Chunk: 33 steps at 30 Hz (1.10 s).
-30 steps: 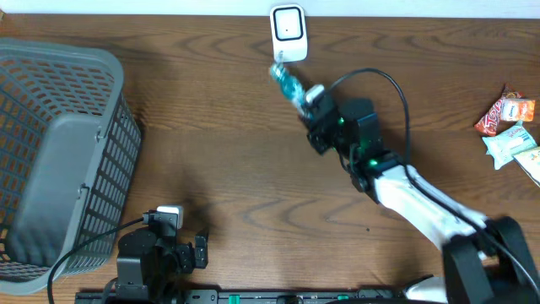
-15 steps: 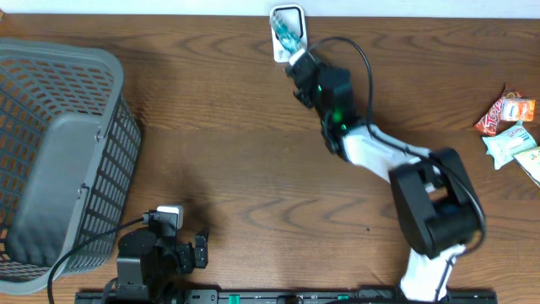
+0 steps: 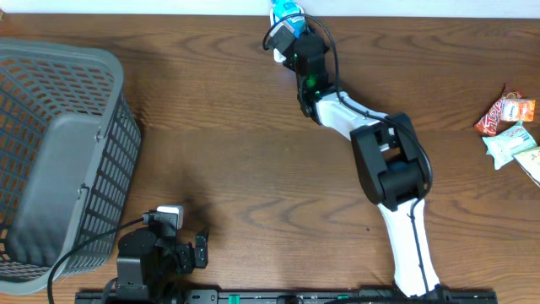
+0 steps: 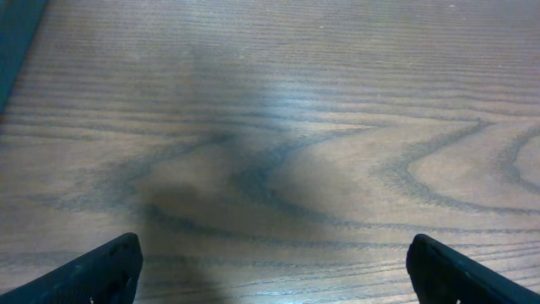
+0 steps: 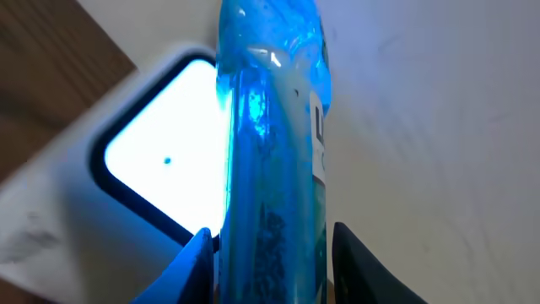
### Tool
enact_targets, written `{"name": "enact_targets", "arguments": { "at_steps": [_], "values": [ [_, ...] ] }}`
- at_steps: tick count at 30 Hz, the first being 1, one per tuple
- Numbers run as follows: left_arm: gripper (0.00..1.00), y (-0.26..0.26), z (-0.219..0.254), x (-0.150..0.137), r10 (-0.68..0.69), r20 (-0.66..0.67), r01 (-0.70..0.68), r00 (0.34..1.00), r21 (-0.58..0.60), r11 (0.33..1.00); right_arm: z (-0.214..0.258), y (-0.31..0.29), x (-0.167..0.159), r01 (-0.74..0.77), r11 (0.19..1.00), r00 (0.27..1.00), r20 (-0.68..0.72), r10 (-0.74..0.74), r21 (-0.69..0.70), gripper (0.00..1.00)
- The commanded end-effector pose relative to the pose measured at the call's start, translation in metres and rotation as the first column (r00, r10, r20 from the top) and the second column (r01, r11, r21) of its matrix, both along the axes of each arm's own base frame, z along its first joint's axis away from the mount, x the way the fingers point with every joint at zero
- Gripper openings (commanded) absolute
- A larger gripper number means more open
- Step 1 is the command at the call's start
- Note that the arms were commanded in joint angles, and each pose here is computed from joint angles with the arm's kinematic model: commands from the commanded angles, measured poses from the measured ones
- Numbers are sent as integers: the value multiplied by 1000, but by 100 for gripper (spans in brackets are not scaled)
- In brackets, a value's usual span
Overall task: Scan the item barcode
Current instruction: 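Hold the mouthwash bottle against the white scanner face, then carry the mouthwash bottle right and release it at the right edge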
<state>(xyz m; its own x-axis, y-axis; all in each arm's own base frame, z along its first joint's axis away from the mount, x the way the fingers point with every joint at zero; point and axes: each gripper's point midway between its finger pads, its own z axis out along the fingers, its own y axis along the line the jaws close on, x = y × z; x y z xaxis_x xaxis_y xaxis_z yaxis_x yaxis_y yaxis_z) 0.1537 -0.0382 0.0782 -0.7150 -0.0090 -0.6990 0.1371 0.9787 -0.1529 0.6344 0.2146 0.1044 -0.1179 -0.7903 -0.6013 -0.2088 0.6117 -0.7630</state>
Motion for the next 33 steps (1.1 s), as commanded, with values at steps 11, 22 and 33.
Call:
{"name": "enact_targets", "arguments": {
  "at_steps": [11,22,33],
  "values": [
    [100,-1,-2,-1,-1,-7,1,1000,-3,1000,56,-30,13,185,975,971,174,-162,-122,1],
    [100,-1,-2,-1,-1,-7,1,1000,-3,1000,67,-72,3,403,897,909,191,-370,-181,1],
    [100,-1,-2,-1,-1,-7,1,1000,-3,1000,-3,-249,-36,746,607,622,-39,-782,-274,1]
  ]
}}
